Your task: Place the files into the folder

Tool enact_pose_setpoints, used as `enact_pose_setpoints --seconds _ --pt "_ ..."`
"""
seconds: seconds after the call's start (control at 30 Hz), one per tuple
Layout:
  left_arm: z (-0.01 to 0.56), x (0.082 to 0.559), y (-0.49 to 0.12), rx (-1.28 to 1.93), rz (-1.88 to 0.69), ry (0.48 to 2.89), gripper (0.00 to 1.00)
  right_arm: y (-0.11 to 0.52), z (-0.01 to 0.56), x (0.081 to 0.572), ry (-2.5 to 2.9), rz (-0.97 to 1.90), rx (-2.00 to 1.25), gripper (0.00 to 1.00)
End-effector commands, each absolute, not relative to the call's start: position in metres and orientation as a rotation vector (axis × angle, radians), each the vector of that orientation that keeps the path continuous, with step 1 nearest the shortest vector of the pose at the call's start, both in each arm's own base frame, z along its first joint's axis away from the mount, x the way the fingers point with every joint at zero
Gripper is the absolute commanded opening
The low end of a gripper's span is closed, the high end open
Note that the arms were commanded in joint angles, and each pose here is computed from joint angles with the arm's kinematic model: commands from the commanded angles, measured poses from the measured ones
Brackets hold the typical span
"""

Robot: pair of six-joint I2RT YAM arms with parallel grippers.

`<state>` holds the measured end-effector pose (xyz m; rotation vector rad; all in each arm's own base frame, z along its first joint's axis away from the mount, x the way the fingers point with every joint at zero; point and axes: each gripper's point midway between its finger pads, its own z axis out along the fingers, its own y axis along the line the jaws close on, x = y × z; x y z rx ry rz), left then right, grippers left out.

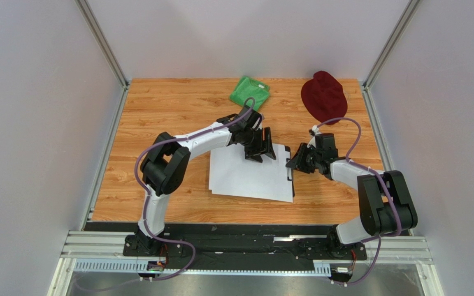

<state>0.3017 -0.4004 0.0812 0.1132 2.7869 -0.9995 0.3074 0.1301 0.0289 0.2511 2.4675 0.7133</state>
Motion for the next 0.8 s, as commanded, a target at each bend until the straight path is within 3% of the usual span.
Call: enact_pose_setpoints --seconds 0.0,0.53,0.77 --pt "0.110 0.303 -0.425 0.180 -1.146 2.695 0.68 0.132 0.035 0.316 2.454 0.705 0.227 0.00" --pt "0.024 0.317 -0.407 -0.030 -0.943 2.856 0.68 0.144 0.055 0.314 2.359 0.823 0.185 0.00" --pt "0.020 0.313 -0.419 -0.036 -1.026 2.868 0.68 0.148 0.050 0.316 2.371 0.837 0.151 0.00"
